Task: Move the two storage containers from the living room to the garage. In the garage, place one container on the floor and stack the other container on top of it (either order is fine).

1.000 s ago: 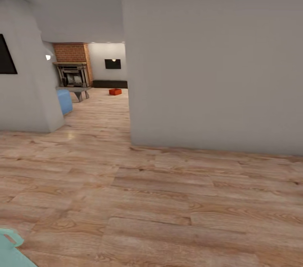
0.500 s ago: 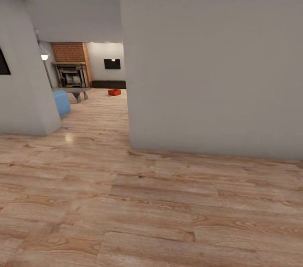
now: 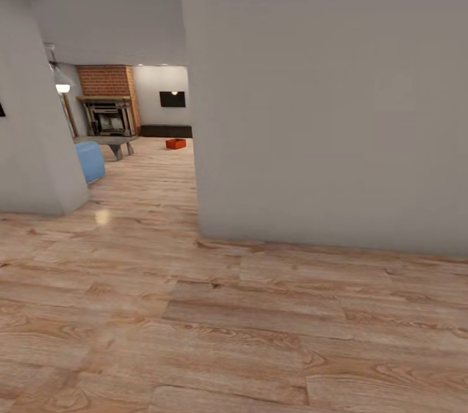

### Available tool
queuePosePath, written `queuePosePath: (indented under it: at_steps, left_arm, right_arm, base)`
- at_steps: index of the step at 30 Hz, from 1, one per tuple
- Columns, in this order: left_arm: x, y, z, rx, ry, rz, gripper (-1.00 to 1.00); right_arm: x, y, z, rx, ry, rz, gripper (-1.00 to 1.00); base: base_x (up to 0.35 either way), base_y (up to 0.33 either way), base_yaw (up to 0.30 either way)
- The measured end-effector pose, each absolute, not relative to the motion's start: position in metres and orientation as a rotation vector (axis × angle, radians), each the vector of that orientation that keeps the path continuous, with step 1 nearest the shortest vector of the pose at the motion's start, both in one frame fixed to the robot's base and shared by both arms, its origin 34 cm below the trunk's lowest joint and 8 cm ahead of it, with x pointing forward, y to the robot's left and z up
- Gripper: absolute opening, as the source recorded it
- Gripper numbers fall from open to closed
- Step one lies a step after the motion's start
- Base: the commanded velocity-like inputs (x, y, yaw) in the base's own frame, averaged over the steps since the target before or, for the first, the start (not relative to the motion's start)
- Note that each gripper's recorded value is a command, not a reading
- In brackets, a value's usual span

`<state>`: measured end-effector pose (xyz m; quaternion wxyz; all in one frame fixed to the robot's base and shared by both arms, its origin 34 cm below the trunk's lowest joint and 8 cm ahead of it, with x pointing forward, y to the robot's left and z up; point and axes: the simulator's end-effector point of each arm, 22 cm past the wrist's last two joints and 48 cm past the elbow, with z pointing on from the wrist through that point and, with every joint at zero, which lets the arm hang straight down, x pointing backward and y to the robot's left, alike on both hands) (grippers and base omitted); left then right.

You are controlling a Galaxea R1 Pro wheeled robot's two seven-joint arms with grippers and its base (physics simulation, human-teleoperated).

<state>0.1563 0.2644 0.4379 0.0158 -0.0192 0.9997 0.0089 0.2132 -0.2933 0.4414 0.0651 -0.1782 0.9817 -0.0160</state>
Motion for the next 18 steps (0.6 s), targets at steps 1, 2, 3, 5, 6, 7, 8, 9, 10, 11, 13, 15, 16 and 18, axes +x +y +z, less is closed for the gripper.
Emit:
queuePosePath:
  at_steps: [1,2,3,5,6,7,8,9,10,11,13,15,16,18]
  left_arm:
    - [0.1562,0.2643,0.4379,-0.060,3.110,0.027,1.00]
    - [0.1562,0.2642,0.4379,-0.060,3.110,0.027,1.00]
    - [0.1562,0.2642,0.4379,-0.060,3.109,0.027,1.00]
    - [0.1562,0.2641,0.4379,-0.060,3.110,0.027,1.00]
    - [0.1561,0.2641,0.4379,-0.060,3.110,0.027,1.00]
    - [0.1562,0.2641,0.4379,-0.060,3.110,0.027,1.00]
    - [0.1561,0.2641,0.4379,-0.060,3.110,0.027,1.00]
    - [0.1560,0.2642,0.4379,-0.060,3.110,0.027,1.00]
    - [0.1560,0.2642,0.4379,-0.060,3.110,0.027,1.00]
    - [0.1561,0.2642,0.4379,-0.060,3.110,0.027,1.00]
    - [0.1559,0.2643,0.4379,-0.060,3.110,0.027,1.00]
    - [0.1559,0.2642,0.4379,-0.060,3.110,0.027,1.00]
    - [0.1561,0.2641,0.4379,-0.060,3.110,0.027,1.00]
    - [0.1560,0.2641,0.4379,-0.060,3.110,0.027,1.00]
  right_arm:
    - [0.2132,-0.2933,0.4414,-0.538,2.963,-0.048,1.00]
    - [0.2132,-0.2933,0.4414,-0.538,2.963,-0.048,1.00]
    - [0.2131,-0.2933,0.4414,-0.538,2.963,-0.048,1.00]
    - [0.2131,-0.2933,0.4414,-0.539,2.962,-0.048,1.00]
    - [0.2131,-0.2932,0.4414,-0.539,2.962,-0.048,1.00]
    - [0.2131,-0.2933,0.4414,-0.539,2.962,-0.048,1.00]
    - [0.2131,-0.2933,0.4414,-0.539,2.962,-0.048,1.00]
    - [0.2131,-0.2933,0.4414,-0.539,2.962,-0.048,1.00]
    - [0.2131,-0.2933,0.4414,-0.539,2.962,-0.048,1.00]
    - [0.2131,-0.2933,0.4414,-0.538,2.962,-0.048,1.00]
    - [0.2131,-0.2933,0.4414,-0.538,2.963,-0.048,1.00]
    - [0.2132,-0.2933,0.4414,-0.538,2.963,-0.048,1.00]
    - [0.2132,-0.2933,0.4414,-0.538,2.963,-0.048,1.00]
    - [0.2131,-0.2933,0.4414,-0.538,2.963,-0.048,1.00]
  base:
    - [0.321,0.000,0.000]
    - [0.321,0.000,0.000]
    - [0.321,0.000,0.000]
    - [0.321,0.000,0.000]
    - [0.321,0.000,0.000]
    - [0.321,0.000,0.000]
    - [0.321,0.000,0.000]
    - [0.321,0.000,0.000]
    - [0.321,0.000,0.000]
    - [0.321,0.000,0.000]
    - [0.321,0.000,0.000]
    - [0.321,0.000,0.000]
    - [0.321,0.000,0.000]
    - [0.321,0.000,0.000]
